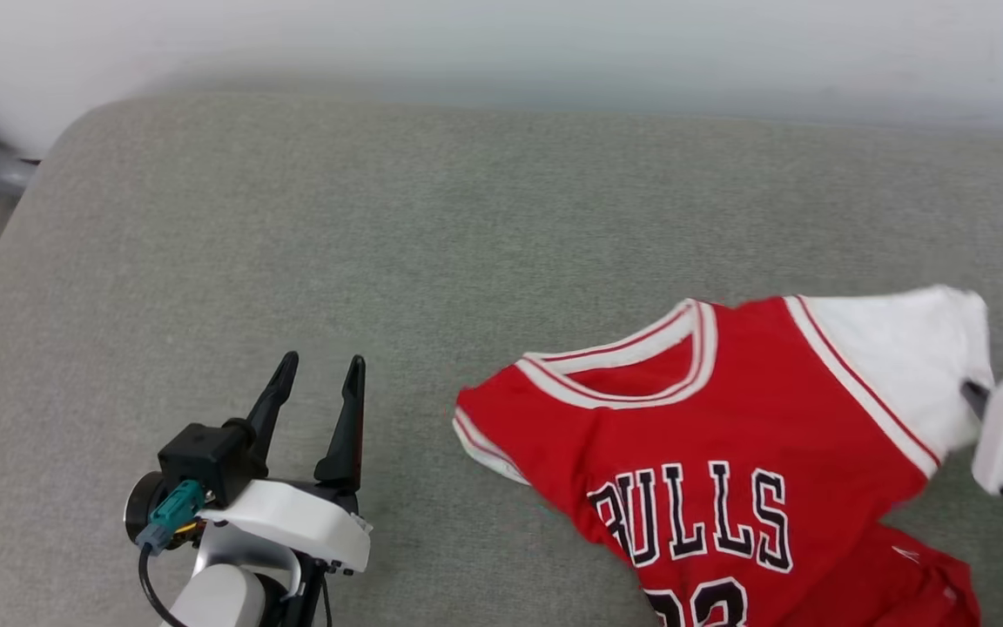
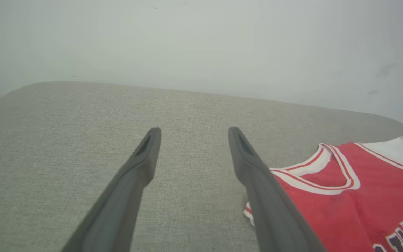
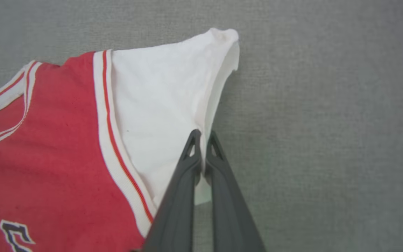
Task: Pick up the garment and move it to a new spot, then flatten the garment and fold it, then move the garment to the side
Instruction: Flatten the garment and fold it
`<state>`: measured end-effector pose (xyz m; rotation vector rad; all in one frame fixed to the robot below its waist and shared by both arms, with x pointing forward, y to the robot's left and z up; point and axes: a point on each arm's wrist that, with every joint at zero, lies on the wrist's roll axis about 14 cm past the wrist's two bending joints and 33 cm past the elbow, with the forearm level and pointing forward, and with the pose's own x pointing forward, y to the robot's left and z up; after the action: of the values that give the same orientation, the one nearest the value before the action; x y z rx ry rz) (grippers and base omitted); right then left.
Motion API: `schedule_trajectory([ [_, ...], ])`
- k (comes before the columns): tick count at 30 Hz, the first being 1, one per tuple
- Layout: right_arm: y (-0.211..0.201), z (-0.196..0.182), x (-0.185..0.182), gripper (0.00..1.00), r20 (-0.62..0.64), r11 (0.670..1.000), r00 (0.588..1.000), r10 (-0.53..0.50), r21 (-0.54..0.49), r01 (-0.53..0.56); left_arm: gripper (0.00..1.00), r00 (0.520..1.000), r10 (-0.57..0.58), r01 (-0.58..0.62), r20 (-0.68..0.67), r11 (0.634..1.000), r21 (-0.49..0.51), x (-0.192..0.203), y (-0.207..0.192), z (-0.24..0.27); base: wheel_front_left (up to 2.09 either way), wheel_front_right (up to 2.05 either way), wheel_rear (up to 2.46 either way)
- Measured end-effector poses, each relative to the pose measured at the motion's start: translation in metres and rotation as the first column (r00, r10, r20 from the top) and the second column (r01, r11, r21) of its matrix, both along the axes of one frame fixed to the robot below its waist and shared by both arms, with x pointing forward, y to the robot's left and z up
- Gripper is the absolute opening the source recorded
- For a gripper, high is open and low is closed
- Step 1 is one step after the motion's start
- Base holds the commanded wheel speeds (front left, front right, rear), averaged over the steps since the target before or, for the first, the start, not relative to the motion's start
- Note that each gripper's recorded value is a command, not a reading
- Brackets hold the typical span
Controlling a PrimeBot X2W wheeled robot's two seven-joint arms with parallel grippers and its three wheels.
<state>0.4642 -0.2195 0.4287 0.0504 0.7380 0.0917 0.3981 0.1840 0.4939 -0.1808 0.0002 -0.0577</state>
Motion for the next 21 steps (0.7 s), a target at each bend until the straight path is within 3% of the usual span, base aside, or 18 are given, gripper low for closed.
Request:
schedule_trajectory([
  [6,-0.050,-0.024,-0.065,0.00,-0.058,0.980,0.978,-0.199,0.004,0.200,1.00,0.999,-0.031,0.031,-0.009,0.999,0.007,-0.002,-0.009,0.002,0.00,0.00,0.00],
  [12,-0.058,-0.051,-0.113,0.00,-0.097,0.951,0.947,-0.306,0.016,0.309,1.00,0.999,-0.029,0.029,-0.026,0.999,0.013,-0.006,-0.007,0.001,0.00,0.00,0.00],
  [14,-0.055,-0.050,-0.113,1.00,-0.060,0.946,0.946,-0.319,0.034,0.321,1.00,0.999,-0.028,0.029,-0.029,0.999,0.015,-0.008,-0.006,0.002,0.00,0.00,0.00],
  [21,-0.052,-0.010,-0.090,1.00,0.257,0.942,0.907,-0.334,0.073,0.327,1.00,0.999,-0.014,0.015,-0.041,1.000,0.016,-0.019,-0.003,0.002,0.00,0.00,0.00],
])
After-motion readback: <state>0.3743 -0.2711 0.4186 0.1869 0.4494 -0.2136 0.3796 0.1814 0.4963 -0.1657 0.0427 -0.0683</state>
